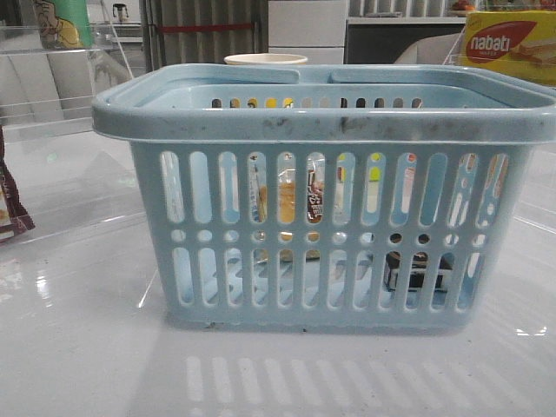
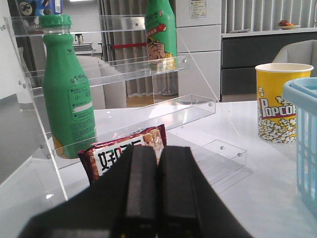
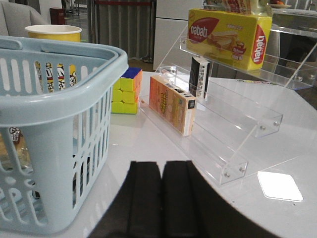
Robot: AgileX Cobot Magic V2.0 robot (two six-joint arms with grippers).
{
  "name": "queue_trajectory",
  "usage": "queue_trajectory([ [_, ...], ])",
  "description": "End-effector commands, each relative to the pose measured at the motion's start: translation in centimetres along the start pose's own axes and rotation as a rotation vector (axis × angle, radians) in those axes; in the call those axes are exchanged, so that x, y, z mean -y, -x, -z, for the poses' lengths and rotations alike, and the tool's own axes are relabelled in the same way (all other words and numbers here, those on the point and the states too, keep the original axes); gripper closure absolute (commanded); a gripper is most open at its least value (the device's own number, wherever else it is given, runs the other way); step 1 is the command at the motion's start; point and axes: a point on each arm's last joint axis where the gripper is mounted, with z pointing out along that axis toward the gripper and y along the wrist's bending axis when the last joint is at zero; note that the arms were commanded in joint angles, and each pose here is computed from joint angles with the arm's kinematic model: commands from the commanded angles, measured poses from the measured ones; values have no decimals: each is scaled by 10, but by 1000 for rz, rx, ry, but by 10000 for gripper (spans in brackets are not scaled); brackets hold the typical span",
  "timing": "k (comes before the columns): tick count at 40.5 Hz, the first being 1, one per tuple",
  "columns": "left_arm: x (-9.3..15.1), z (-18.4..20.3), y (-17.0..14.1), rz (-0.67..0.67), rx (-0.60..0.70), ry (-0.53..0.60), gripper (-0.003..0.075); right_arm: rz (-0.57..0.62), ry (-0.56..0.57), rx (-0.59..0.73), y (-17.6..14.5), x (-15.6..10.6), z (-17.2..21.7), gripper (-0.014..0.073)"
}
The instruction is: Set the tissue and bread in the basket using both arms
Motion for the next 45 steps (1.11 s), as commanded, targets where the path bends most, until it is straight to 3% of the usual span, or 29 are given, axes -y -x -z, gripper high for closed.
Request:
queue_trajectory([
  [1, -1, 2, 7, 11, 100, 15, 629, 9, -28, 123, 12, 2, 2, 539],
  [45, -1, 2, 7, 11, 100, 15, 629, 9, -49, 178, 17, 3, 3, 539],
])
